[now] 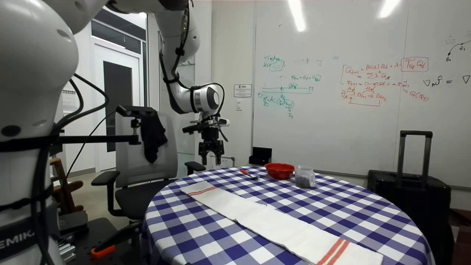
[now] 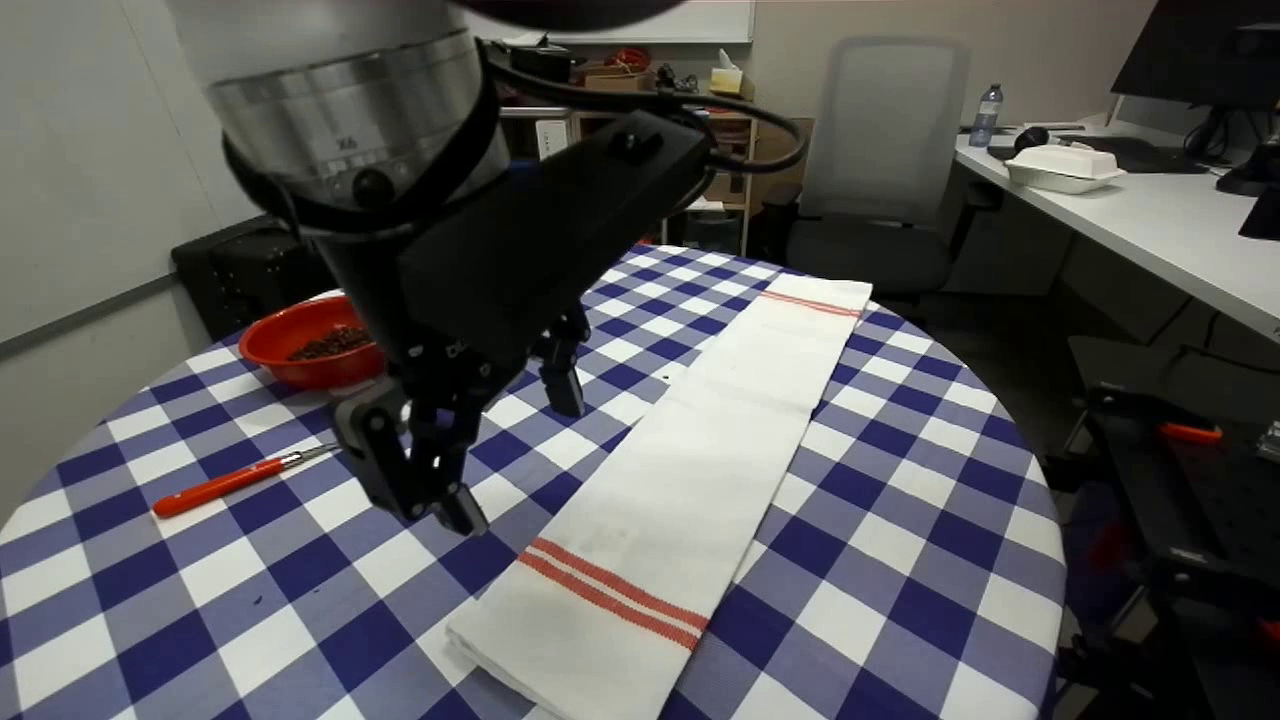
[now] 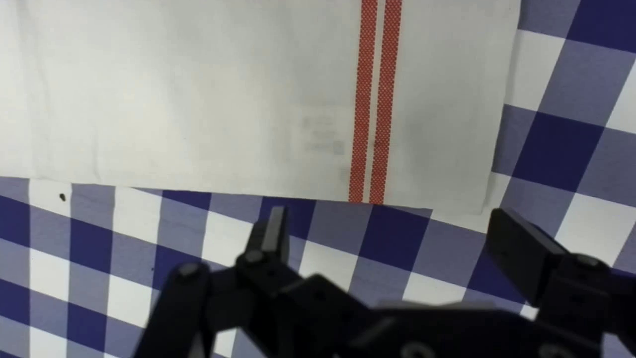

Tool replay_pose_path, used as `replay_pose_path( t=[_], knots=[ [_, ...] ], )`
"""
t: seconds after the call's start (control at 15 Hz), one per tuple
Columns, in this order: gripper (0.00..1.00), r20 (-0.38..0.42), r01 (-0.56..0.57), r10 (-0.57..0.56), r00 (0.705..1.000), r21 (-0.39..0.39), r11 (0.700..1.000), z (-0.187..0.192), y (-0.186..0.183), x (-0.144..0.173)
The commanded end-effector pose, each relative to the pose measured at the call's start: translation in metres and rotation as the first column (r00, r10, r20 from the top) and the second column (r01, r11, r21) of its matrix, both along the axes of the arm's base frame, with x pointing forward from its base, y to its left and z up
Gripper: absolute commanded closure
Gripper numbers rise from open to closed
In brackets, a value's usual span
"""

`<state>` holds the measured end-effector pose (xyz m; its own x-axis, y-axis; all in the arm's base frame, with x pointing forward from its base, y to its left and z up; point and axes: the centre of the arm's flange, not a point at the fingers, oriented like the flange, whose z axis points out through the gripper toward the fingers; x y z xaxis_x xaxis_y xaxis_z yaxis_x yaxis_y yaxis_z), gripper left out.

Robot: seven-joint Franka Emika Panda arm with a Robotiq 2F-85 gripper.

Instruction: Fold the towel on the table

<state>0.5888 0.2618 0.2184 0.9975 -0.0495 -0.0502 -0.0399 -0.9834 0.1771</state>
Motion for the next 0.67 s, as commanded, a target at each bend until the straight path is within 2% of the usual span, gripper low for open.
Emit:
replay_pose_path(
  t=[0.0,0.4,0.6],
  knots=[
    [0.00,-0.008,0.009,-0.009,1.000,-0.019,1.000,-0.020,0.024,0.030],
    [0.00,-0.013,0.037,-0.037,0.999,-0.026,0.999,-0.048,0.041,0.047],
    [0.00,-0.029,0.085,-0.087,0.996,-0.060,0.995,-0.066,0.044,0.052]
  ],
)
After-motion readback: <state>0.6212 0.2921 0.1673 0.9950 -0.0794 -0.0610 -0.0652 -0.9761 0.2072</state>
